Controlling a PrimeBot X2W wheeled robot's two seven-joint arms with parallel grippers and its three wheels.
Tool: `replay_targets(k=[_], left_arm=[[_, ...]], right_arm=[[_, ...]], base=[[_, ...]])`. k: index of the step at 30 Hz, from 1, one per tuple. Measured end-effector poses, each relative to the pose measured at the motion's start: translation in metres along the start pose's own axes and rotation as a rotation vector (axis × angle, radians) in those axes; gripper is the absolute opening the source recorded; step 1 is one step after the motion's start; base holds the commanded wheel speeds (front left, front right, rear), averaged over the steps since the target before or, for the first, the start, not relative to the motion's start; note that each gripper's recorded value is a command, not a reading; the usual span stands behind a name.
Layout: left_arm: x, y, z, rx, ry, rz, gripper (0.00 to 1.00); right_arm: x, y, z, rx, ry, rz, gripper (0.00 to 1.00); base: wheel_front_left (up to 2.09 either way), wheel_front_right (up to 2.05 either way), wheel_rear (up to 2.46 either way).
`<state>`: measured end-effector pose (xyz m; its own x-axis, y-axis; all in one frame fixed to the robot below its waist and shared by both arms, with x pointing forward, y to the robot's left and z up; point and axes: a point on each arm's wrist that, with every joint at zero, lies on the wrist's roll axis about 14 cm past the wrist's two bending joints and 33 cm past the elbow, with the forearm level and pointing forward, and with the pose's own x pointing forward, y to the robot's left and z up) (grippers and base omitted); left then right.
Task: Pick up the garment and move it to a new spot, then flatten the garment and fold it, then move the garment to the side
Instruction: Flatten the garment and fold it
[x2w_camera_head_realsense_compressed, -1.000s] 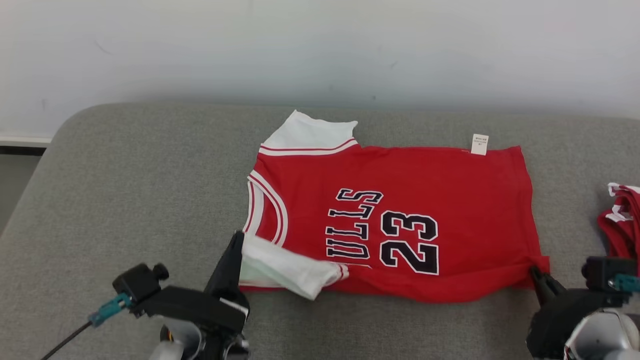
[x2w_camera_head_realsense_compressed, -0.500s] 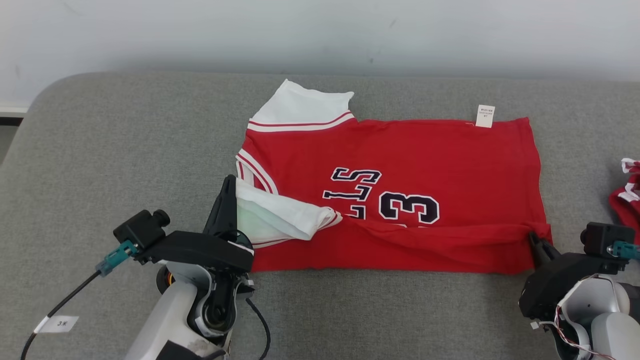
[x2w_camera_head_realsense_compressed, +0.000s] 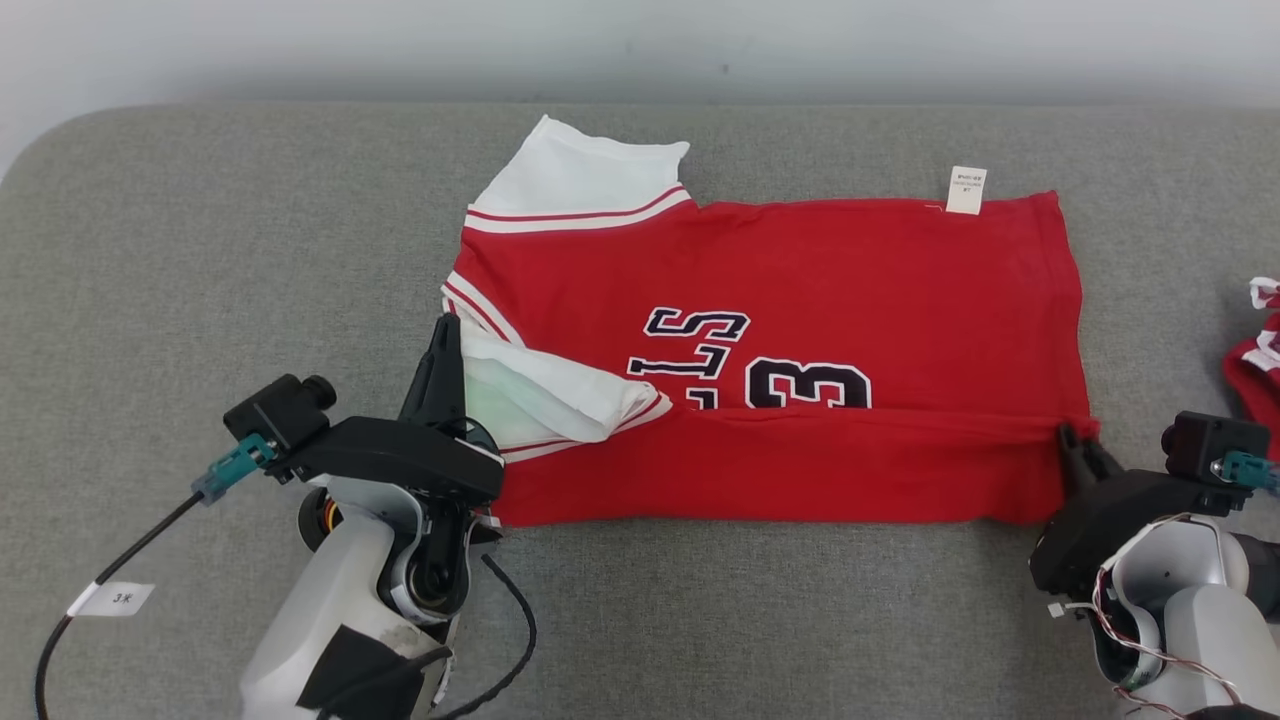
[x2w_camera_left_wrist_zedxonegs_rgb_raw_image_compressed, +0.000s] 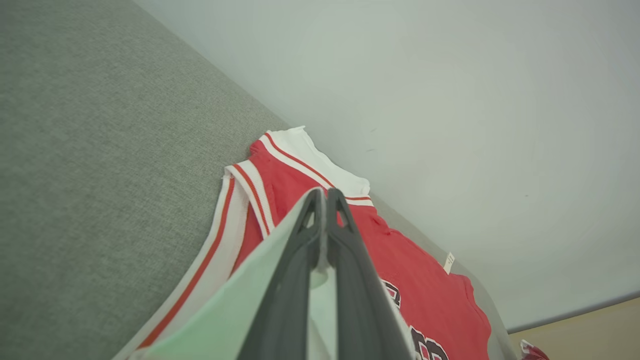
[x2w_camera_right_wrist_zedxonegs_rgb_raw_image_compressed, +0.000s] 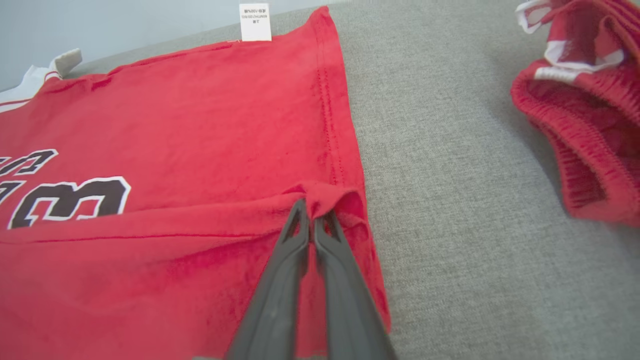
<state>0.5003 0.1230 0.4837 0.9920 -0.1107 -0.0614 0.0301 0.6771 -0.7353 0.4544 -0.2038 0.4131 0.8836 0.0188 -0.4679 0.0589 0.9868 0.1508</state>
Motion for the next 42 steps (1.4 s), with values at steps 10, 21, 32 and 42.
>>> replay_targets(k=[10, 21, 32, 42], left_arm=[[-0.001, 0.004, 0.015, 0.113, -0.035, 0.018, 1.0], [-0.063, 0.042, -0.022, 0.551, 0.116, 0.036, 1.0], [-0.069, 0.08, -0.052, 0.774, 0.317, 0.124, 1.0], [-0.06, 0.091, -0.069, 0.785, 0.434, 0.149, 0.45]], right_arm=[[0.0, 0.01, 0.024, 0.026, -0.13, 0.021, 1.0], [-0.031, -0.016, -0.003, -0.009, -0.027, -0.041, 1.0], [-0.025, -0.021, -0.026, -0.062, 0.15, -0.074, 1.0], [-0.008, -0.022, -0.042, -0.091, 0.281, -0.096, 0.91]], base=[[0.0, 0.0, 0.0], [0.0, 0.0, 0.0], [0.0, 0.0, 0.0], [0.0, 0.0, 0.0]])
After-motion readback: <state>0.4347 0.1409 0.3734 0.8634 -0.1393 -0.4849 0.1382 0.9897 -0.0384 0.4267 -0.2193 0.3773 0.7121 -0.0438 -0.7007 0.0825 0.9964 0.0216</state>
